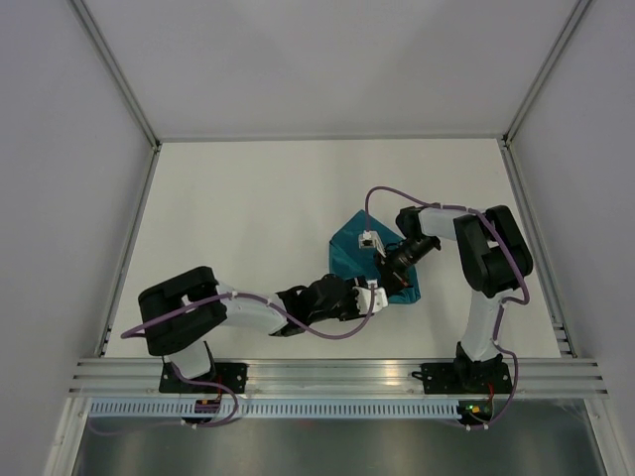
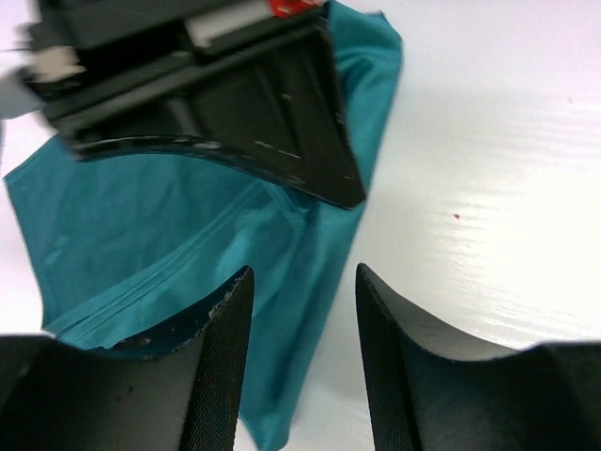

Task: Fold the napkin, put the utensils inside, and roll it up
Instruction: Roll the napkin with the utensil

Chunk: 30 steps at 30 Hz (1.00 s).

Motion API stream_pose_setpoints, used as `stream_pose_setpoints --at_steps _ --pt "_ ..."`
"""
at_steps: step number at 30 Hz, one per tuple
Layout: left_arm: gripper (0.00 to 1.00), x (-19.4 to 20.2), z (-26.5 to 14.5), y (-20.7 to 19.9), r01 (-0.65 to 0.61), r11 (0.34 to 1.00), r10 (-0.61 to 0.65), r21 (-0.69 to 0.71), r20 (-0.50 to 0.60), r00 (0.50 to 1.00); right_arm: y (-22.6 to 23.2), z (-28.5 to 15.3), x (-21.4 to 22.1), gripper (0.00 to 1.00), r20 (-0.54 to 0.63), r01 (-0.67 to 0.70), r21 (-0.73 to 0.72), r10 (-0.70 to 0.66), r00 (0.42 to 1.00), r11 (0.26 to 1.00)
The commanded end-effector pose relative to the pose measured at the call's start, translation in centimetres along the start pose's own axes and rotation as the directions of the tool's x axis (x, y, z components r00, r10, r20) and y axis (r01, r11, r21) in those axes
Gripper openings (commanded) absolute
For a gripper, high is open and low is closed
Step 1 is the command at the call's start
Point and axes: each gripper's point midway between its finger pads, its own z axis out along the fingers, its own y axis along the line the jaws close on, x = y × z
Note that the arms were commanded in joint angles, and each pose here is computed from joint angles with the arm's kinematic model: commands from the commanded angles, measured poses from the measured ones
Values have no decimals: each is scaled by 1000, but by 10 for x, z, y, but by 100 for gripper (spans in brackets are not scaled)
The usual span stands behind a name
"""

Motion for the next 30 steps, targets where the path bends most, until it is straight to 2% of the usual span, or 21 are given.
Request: stream_pose_setpoints --at_steps 1,11,19,30 --pt "53 -12 12 -4 -134 991 134 6 23 991 -28 4 31 15 -129 43 60 -35 991 997" --pt "55 0 33 -13 -215 976 216 40 -13 976 -30 5 33 15 -137 23 48 -17 990 999" --pt "49 23 39 -32 -179 976 188 125 -61 980 -32 6 34 16 -137 8 39 -2 991 999" --pt "14 41 39 -49 -19 972 51 235 -132 990 -33 7 32 16 -124 -6 43 12 992 999"
